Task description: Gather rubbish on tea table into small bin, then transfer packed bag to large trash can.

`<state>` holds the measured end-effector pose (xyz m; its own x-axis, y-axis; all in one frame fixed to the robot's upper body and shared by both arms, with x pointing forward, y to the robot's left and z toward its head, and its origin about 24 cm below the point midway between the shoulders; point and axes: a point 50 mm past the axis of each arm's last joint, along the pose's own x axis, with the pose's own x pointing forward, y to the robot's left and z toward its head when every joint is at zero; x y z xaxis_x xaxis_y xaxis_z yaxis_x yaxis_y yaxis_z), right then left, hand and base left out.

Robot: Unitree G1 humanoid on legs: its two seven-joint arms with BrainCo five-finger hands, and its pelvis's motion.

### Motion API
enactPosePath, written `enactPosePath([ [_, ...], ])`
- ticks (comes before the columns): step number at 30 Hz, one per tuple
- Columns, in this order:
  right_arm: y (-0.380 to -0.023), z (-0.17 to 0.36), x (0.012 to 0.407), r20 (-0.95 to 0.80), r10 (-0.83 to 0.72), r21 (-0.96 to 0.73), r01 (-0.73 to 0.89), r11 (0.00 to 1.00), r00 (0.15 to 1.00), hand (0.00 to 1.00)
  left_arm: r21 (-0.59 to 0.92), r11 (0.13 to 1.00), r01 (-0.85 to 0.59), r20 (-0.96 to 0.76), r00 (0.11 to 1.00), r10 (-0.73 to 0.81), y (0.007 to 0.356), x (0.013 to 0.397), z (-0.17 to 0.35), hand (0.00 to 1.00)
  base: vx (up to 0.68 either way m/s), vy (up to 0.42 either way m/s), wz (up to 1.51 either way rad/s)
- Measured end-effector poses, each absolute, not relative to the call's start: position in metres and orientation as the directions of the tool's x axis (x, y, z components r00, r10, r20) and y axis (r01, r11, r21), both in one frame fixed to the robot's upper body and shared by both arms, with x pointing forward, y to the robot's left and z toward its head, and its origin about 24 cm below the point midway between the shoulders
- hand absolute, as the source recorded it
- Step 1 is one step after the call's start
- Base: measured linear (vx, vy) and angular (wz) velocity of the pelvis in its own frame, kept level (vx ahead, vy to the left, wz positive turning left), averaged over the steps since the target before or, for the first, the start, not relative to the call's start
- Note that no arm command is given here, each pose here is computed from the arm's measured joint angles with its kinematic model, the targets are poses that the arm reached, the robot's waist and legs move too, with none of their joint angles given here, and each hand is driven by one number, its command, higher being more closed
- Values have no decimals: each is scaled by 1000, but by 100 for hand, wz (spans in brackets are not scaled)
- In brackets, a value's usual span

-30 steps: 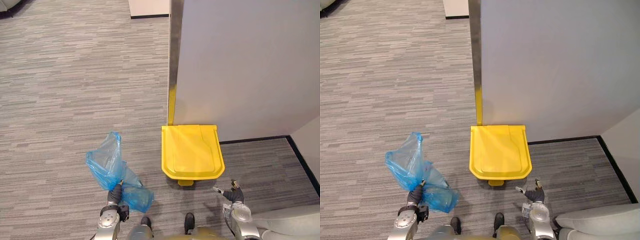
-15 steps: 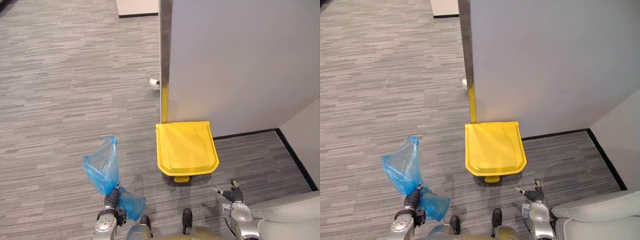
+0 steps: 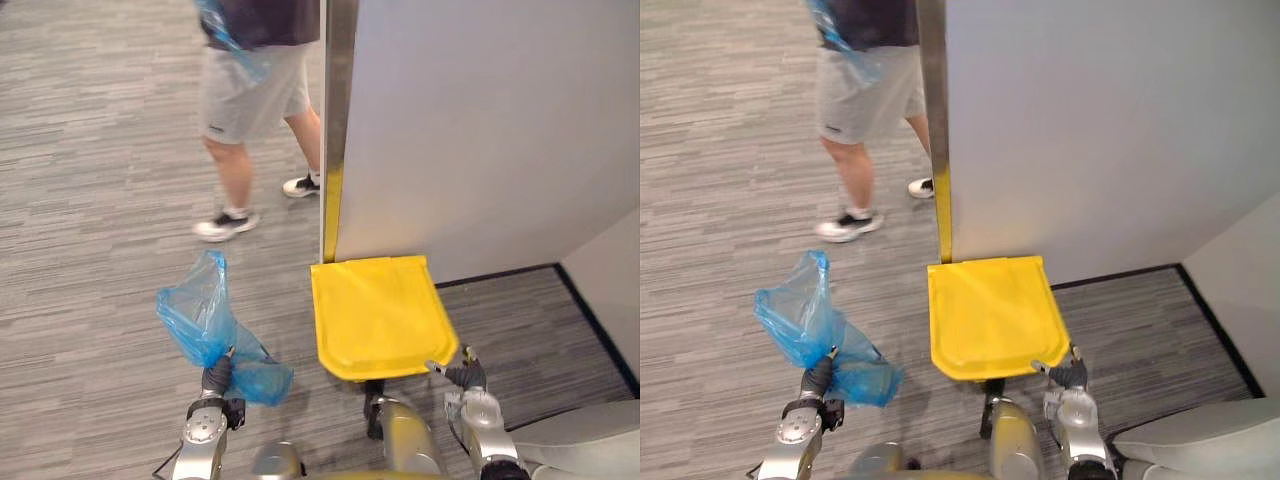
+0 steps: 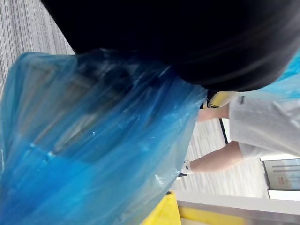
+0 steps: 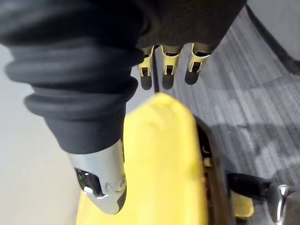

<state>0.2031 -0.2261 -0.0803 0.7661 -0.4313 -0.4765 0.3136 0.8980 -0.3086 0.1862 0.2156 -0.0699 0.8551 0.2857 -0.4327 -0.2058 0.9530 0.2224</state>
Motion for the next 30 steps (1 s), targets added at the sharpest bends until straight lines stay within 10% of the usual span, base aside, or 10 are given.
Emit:
enactPosePath([
  [30,-233,-66,148,-397,-706,-246,673,698,587,0,170,950,-263,-483,818,313,183,162,-82,100,63,-1,-6],
])
